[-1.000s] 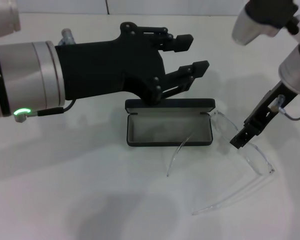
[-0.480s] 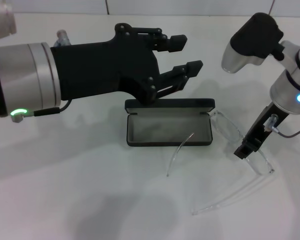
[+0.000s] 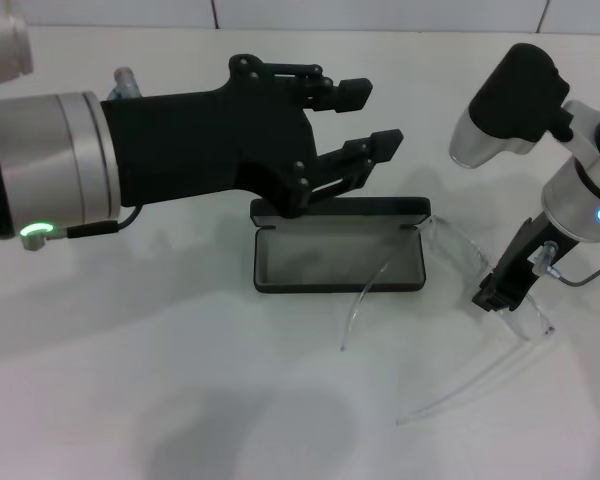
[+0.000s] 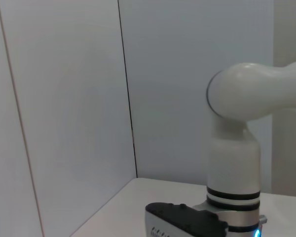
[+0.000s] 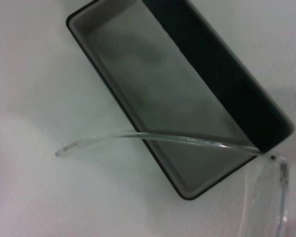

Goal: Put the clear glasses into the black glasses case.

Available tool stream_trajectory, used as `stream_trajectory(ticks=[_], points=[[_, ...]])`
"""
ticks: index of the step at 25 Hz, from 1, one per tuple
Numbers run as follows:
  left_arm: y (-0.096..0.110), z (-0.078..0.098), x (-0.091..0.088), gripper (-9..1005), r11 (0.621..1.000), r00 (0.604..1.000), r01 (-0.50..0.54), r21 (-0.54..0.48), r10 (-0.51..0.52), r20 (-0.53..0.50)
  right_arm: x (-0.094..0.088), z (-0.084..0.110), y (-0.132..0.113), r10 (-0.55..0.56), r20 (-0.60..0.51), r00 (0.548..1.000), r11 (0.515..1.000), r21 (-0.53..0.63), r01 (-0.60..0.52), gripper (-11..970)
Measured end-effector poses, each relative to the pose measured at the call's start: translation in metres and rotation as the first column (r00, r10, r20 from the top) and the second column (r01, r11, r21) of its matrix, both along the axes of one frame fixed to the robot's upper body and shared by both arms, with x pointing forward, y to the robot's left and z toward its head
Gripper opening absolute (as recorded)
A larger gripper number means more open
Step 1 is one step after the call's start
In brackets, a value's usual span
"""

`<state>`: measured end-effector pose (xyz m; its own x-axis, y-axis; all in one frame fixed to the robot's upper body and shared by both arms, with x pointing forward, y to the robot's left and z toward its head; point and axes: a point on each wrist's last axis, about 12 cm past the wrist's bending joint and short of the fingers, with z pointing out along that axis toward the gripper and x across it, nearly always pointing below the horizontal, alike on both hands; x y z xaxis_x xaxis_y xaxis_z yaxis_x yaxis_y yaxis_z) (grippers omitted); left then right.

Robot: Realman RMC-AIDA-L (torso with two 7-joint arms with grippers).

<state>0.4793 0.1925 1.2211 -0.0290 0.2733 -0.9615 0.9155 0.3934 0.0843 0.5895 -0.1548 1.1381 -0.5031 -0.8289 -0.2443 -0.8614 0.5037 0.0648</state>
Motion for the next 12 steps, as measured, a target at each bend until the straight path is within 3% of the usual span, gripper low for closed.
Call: stream_trajectory(ticks=[4, 12], points=[[0.001, -0.004, 0.000, 328, 1.000, 1.000, -0.004, 0.000, 0.004, -0.018, -0.004, -0.004, -0.006, 0.022, 0.027, 0.999, 0.999, 0.037, -0.023, 134], [0.000, -0.012, -0.005, 306, 0.999, 0.998, 0.049, 0.006, -0.048, -0.046, -0.040, -0.009, -0.033, 0.033, 0.046, 0.998, 0.985, 0.166, -0.040, 113]])
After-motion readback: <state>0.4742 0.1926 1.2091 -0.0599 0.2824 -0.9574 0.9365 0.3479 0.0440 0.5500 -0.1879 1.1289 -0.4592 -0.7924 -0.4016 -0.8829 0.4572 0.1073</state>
